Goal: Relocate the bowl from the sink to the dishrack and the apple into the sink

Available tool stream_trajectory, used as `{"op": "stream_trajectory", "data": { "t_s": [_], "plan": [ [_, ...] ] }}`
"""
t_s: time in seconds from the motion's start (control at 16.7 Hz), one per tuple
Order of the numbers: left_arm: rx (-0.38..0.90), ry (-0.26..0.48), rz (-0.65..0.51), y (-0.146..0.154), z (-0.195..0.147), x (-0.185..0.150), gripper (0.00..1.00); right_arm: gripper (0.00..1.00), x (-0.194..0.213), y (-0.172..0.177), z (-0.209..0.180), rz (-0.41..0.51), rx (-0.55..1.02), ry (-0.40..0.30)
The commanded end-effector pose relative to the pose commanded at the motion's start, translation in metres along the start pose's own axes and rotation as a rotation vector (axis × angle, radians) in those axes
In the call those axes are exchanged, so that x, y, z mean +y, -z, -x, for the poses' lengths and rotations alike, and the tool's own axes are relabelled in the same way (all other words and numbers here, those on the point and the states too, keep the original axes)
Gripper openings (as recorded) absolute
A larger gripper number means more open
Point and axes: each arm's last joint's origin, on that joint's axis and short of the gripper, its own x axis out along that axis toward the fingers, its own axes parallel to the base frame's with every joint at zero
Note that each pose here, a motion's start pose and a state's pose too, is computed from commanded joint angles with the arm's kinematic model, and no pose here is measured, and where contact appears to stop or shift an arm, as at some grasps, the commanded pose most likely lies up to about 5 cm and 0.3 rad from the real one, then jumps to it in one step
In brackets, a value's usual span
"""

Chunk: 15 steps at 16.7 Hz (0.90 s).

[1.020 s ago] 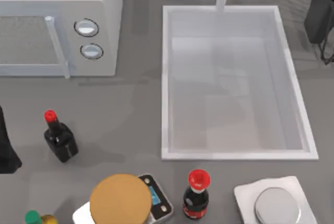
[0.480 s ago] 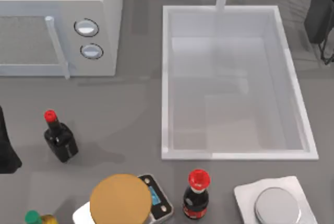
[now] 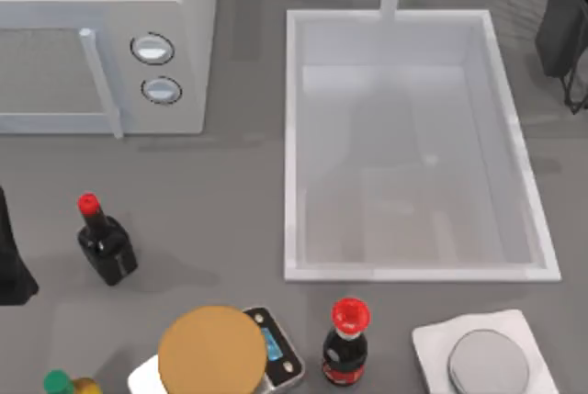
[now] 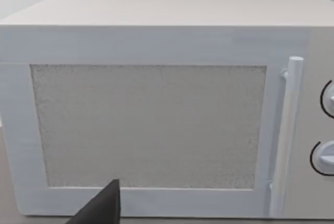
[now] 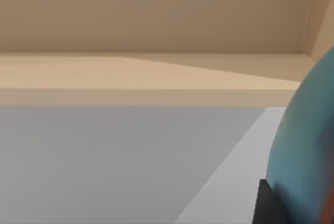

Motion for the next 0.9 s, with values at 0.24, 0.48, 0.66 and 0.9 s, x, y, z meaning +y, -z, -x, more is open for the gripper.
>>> {"op": "stream_trajectory", "data": {
  "t_s": [0.24, 0.48, 0.66, 0.9],
  "plan": [
    [0.0, 0.0, 0.0, 0.0, 0.0, 0.0, 1.0, 0.0, 0.008, 0.059, -0.013, 0.0, -0.001, -0.001],
    [0.0, 0.0, 0.0, 0.0, 0.0, 0.0, 1.0, 0.0, 0.013, 0.081, -0.013, -0.005, 0.016, 0.0],
    [0.0, 0.0, 0.0, 0.0, 0.0, 0.0, 1.0, 0.0, 0.013, 0.081, -0.013, -0.005, 0.016, 0.0],
    [0.0, 0.0, 0.0, 0.0, 0.0, 0.0, 1.0, 0.3, 0.013, 0.081, -0.013, -0.005, 0.016, 0.0]
  ]
}}
